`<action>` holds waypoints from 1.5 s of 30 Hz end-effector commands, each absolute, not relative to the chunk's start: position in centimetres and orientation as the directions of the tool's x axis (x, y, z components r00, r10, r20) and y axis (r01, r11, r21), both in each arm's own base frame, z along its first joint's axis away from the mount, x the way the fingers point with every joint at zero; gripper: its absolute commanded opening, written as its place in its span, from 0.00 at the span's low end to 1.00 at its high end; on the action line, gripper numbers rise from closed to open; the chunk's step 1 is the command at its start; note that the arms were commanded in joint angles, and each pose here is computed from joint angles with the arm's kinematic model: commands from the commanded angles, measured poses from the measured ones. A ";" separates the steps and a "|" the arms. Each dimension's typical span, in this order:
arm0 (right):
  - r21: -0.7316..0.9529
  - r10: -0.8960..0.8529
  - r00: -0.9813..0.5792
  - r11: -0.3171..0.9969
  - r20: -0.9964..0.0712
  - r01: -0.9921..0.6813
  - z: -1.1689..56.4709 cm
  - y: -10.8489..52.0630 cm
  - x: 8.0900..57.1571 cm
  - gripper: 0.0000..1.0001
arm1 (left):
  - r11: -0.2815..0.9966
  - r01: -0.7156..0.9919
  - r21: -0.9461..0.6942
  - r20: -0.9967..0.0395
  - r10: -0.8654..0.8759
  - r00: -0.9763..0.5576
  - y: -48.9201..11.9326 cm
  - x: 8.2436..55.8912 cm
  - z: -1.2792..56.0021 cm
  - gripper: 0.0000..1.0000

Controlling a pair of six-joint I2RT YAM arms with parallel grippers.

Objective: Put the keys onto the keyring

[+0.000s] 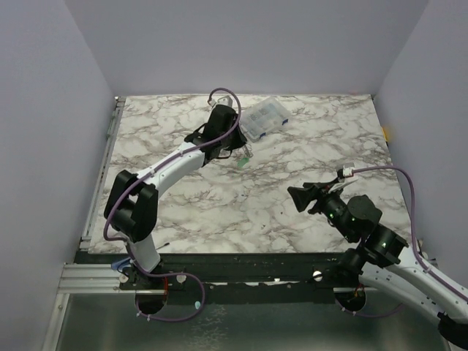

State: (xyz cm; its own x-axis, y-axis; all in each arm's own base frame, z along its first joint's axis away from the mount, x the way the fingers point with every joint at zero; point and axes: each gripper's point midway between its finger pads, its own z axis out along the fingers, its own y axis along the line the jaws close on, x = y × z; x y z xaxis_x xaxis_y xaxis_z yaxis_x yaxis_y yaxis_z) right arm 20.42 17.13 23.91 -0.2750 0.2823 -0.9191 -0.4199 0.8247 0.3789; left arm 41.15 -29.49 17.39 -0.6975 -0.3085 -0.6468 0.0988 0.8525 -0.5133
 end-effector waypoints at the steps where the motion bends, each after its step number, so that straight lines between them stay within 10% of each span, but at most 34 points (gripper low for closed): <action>1: 0.389 0.302 -0.267 0.837 -0.915 -0.385 23.9 16.1 20.3 0.66 | 0.782 0.105 -0.614 -0.634 -0.410 -0.655 -30.0 40.6 18.8 0.00; 11: 0.374 0.278 -0.282 0.843 -0.918 -0.387 22.9 16.2 20.3 0.67 | 0.863 0.010 -0.506 -0.544 -0.310 -0.780 -24.9 33.0 4.3 0.00; 22: 0.382 0.268 -0.315 0.835 -0.911 -0.395 22.5 17.4 20.7 0.66 | 0.889 0.007 -0.457 -0.521 -0.261 -0.813 -22.7 29.8 2.4 0.04; 26: 0.375 0.255 -0.326 0.842 -0.910 -0.387 22.0 17.5 20.8 0.67 | 0.909 -0.002 -0.417 -0.541 -0.250 -0.803 -21.2 29.2 2.3 0.23; 32: 0.331 0.218 -0.319 0.872 -0.922 -0.361 21.6 16.9 21.3 0.66 | 0.940 -0.071 -0.335 -0.640 -0.282 -0.715 -17.6 29.4 5.2 0.98; 45: 0.313 0.274 -0.170 0.908 -0.947 -0.279 24.5 15.4 23.5 0.72 | 0.968 -0.028 -0.251 -0.902 -0.244 -0.355 -11.7 29.9 21.3 0.99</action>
State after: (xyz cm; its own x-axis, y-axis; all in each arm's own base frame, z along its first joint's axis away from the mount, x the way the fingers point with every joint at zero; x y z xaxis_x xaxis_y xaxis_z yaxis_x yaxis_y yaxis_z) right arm 21.87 16.86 21.10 -0.2957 0.1955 -0.9351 -0.3551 0.8862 0.2976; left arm 29.74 -14.92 16.90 -0.4747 -0.3650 -0.8009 -0.0337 0.9168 -0.3978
